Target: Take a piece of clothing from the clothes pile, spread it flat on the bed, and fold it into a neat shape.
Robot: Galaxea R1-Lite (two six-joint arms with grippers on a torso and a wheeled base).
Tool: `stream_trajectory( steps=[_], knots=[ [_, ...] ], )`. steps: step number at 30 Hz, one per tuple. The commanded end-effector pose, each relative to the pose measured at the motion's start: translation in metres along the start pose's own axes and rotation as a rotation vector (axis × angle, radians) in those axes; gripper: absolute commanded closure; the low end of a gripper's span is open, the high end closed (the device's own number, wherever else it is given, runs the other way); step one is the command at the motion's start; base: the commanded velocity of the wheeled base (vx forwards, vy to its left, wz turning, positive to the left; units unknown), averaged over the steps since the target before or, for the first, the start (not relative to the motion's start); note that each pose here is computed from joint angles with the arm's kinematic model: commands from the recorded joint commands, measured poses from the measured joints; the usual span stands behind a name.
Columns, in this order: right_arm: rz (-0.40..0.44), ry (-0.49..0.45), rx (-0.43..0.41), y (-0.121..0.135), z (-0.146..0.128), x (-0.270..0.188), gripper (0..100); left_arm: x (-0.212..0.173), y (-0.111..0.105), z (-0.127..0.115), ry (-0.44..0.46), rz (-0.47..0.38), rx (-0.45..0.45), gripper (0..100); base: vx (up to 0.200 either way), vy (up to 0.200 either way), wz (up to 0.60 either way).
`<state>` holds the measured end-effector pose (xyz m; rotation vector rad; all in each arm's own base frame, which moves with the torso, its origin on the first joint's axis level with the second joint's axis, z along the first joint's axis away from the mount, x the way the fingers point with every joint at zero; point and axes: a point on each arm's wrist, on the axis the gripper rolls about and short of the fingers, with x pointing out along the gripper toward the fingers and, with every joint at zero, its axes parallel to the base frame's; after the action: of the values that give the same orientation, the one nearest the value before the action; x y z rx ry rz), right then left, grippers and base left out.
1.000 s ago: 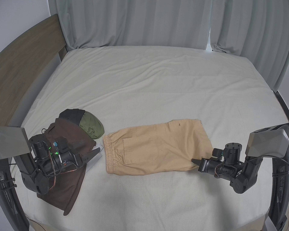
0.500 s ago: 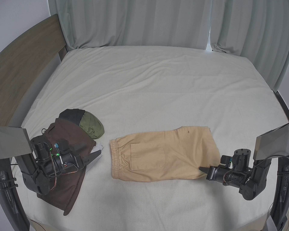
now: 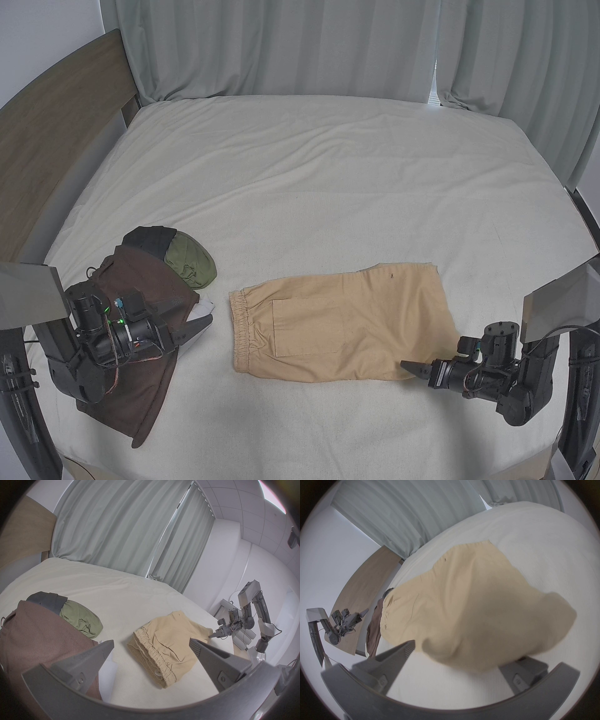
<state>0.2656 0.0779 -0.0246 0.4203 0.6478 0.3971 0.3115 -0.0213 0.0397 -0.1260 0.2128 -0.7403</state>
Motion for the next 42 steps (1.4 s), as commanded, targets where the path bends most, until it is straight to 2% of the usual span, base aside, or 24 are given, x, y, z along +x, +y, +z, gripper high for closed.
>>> stream_trajectory(
  steps=[1, 6, 11, 13, 16, 19, 20, 26, 32, 34, 42],
  knots=[
    [0.005, 0.072, -0.003, 0.008, -0.014, -0.014, 0, 0.002, 0.001, 0.002, -0.007, -0.004, 0.006, 0, 0.0, 0.0, 0.0],
    [0.039, 0.145, -0.019, 0.022, -0.028, -0.029, 0, 0.004, 0.004, 0.007, -0.026, 0.001, 0.017, 0, 0.0, 0.0, 0.0],
    [0.077, 0.155, -0.033, 0.034, -0.029, -0.037, 0, 0.003, 0.003, 0.005, -0.023, -0.002, 0.006, 0, 0.0, 0.0, 0.0],
    [0.125, 0.146, -0.041, 0.04, -0.025, -0.042, 0, 0.003, 0.003, 0.004, -0.017, -0.001, 0.001, 0, 0.0, 0.0, 0.0],
    [0.215, 0.095, -0.057, 0.05, -0.01, -0.052, 0, 0.003, 0.003, 0.003, -0.016, -0.003, 0.0, 0, 0.0, 0.0, 0.0],
    [0.242, 0.072, -0.05, 0.052, -0.004, -0.054, 0, 0.003, 0.002, 0.003, -0.013, -0.003, -0.002, 0, 0.0, 0.0, 0.0],
    [0.285, 0.054, -0.032, 0.055, 0.003, -0.054, 0, 0.002, 0.002, 0.004, -0.015, -0.006, 0.0, 0, 0.0, 0.0, 0.0],
    [0.397, -0.046, -0.024, 0.052, 0.037, -0.065, 0, 0.001, 0.001, 0.008, -0.026, -0.009, -0.026, 0, 0.0, 0.0, 0.0],
    [0.422, -0.078, -0.024, 0.043, 0.049, -0.072, 0, -0.003, -0.003, 0.005, -0.005, -0.062, -0.062, 0, 0.0, 0.0, 0.0],
    [0.414, -0.109, -0.044, 0.039, 0.056, -0.071, 0, -0.002, -0.005, -0.002, 0.018, -0.075, -0.08, 0, 0.0, 0.0, 0.0],
    [0.381, -0.145, -0.037, 0.032, 0.061, -0.077, 0, 0.006, -0.014, -0.021, 0.08, -0.112, -0.115, 0, 0.0, 0.0, 0.0]
  ],
)
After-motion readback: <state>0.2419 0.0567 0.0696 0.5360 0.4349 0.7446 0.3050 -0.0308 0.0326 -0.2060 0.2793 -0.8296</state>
